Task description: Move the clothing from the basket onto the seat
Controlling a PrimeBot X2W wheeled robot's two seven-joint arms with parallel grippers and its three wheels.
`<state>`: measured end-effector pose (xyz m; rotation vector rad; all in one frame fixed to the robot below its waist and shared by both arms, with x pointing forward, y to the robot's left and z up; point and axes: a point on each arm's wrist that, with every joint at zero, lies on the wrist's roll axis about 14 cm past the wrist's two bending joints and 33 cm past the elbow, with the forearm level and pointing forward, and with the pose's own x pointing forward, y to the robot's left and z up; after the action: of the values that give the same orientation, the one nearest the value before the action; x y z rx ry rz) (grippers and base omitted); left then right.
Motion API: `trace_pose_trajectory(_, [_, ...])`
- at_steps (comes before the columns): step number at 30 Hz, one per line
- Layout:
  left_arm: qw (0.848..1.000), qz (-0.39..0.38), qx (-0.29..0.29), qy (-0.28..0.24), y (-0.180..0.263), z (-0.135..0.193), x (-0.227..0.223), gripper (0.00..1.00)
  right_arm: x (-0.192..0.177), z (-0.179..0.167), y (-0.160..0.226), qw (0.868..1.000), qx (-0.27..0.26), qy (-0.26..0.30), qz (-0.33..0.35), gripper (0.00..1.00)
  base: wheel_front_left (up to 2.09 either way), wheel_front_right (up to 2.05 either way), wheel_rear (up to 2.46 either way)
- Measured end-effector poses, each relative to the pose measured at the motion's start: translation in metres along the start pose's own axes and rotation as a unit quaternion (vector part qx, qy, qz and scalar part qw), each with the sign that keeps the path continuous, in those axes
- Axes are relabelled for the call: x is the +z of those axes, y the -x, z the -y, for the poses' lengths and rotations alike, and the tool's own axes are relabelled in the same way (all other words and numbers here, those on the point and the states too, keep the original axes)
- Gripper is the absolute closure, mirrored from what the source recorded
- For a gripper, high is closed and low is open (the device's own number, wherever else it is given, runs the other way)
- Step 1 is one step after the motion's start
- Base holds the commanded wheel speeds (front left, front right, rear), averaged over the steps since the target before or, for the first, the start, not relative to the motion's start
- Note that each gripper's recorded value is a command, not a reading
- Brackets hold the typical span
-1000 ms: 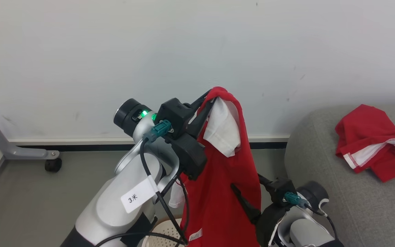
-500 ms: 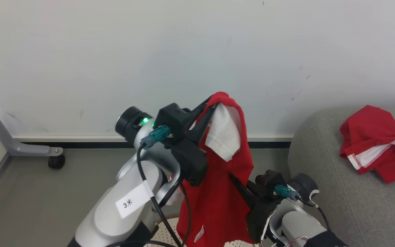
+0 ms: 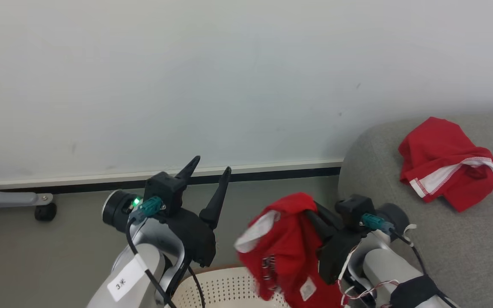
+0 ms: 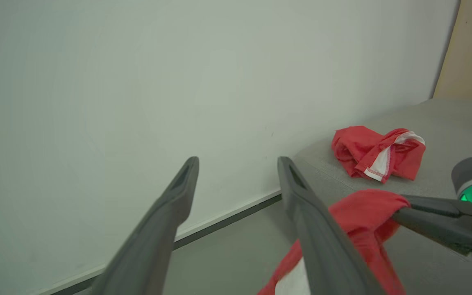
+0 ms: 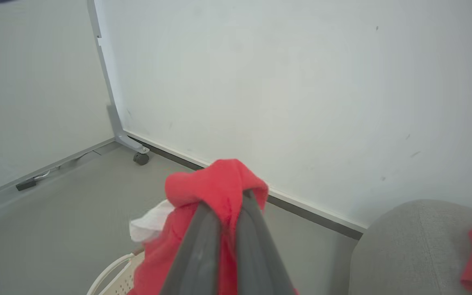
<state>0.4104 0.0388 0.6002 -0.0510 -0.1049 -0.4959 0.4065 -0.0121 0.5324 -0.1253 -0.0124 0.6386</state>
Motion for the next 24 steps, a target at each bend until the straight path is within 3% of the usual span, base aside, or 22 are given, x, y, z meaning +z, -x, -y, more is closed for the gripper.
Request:
trace_pose_trajectory(7, [0.999,-0.018,-0.016,0.024,0.004,0.018,-0.028,0.00,0.003,0.052,0.026,0.998,-0.064,0.005,0.007,1.00,0.00,0.00,0.00])
trace_pose_trajectory(15, [0.995,-0.039,-0.073,0.051,0.011,0.068,-0.055,0.00,0.014,0.102,0.067,0.991,-0.132,0.022,0.022,1.00,0.00,0.00,0.00])
trace_pose_trajectory(24, [0.988,-0.044,-0.135,0.067,0.009,0.116,-0.064,0.00,0.032,0.136,0.111,0.979,-0.191,0.051,0.045,1.00,0.00,0.00,0.00])
